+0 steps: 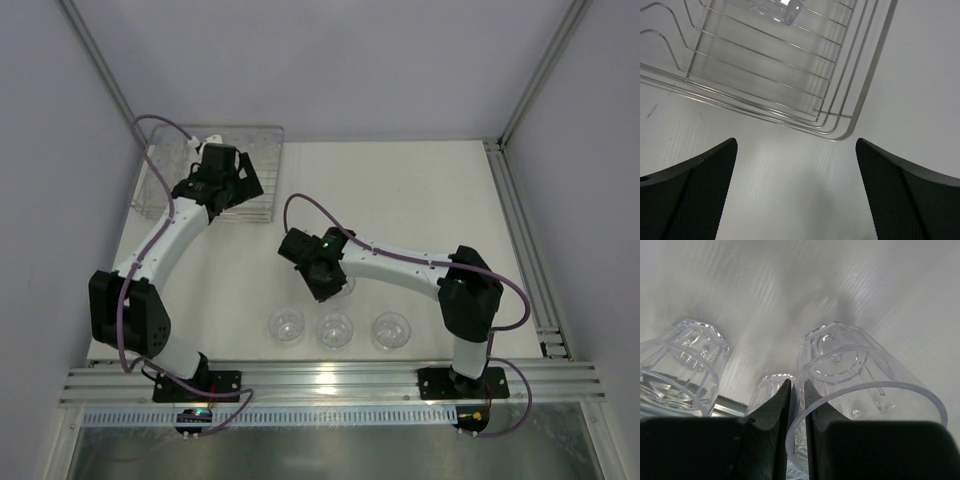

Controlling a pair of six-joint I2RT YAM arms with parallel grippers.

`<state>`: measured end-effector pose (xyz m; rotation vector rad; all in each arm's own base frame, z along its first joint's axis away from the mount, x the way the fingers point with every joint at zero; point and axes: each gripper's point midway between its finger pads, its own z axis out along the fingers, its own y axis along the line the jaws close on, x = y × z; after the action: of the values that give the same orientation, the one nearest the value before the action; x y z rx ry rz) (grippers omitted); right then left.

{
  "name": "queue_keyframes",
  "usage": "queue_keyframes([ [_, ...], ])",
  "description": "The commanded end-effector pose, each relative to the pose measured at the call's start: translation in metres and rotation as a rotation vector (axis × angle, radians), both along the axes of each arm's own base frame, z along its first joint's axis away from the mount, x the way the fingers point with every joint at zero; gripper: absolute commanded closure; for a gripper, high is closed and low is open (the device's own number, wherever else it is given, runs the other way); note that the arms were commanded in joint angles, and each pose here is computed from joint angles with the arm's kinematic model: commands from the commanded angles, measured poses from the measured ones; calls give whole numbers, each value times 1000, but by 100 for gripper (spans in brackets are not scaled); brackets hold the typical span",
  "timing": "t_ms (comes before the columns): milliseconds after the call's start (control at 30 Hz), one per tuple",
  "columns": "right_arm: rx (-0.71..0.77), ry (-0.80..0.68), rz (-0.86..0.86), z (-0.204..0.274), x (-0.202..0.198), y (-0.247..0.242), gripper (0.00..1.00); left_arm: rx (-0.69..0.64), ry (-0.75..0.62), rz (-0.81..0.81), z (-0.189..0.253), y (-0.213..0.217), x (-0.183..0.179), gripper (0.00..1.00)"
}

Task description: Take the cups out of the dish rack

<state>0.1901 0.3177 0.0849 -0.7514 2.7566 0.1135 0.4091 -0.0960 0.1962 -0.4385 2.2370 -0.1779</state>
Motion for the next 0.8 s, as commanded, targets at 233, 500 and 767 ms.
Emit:
queue_keyframes([
  [233,-41,-45,-22,5,5,-14,96,227,37,52,-16,41,59,0],
  [500,-49,-56,-27,10,7,-15,78,257,83,99,-43,52,90,0],
  [767,-51,-53,-31,12,4,-18,61,225,122,214,-63,58,109,0],
])
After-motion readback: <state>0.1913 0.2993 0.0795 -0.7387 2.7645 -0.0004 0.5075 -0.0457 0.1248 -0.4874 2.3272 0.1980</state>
